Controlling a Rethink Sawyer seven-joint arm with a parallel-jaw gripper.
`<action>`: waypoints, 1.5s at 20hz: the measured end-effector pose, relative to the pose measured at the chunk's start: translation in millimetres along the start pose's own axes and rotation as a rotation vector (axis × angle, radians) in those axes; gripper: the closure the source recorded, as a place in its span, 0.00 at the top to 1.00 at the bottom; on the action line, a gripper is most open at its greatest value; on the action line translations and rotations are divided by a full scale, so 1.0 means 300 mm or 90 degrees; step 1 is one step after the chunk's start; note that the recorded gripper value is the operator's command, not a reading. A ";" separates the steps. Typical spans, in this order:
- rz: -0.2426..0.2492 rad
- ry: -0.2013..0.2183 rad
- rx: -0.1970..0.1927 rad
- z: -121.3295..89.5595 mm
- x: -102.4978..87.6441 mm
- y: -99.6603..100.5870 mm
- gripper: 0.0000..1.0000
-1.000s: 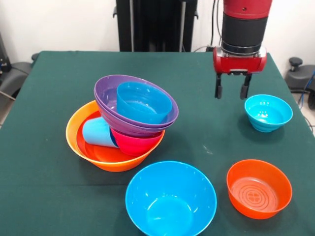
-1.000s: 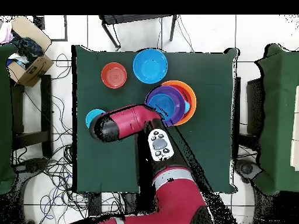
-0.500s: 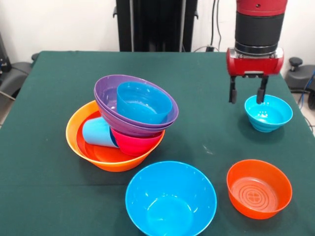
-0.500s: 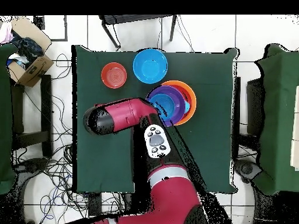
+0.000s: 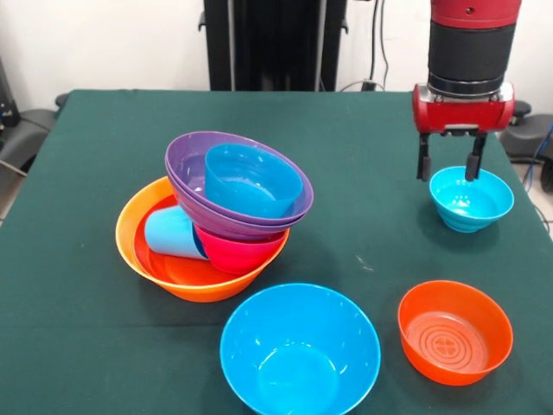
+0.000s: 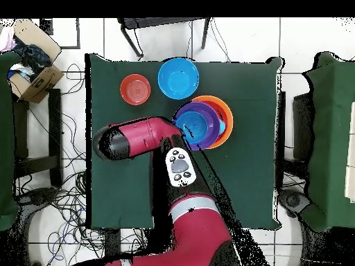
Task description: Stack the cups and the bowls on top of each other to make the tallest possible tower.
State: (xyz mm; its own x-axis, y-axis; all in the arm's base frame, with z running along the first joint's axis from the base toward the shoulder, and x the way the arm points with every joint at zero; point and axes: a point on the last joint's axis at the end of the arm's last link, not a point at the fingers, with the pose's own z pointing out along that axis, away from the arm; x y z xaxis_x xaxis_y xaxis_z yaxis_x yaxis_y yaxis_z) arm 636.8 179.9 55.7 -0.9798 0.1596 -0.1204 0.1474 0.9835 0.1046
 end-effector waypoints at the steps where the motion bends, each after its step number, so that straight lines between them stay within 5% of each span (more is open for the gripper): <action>1: 0.000 0.001 0.000 0.002 0.001 0.000 1.00; 30: -0.005 0.099 0.013 0.257 0.210 0.000 1.00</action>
State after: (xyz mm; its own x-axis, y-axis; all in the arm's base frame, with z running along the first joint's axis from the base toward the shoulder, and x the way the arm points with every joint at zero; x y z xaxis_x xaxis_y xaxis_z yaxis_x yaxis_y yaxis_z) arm 585.5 196.4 -28.0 -0.9897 0.1387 0.0339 0.1412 0.9864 0.0841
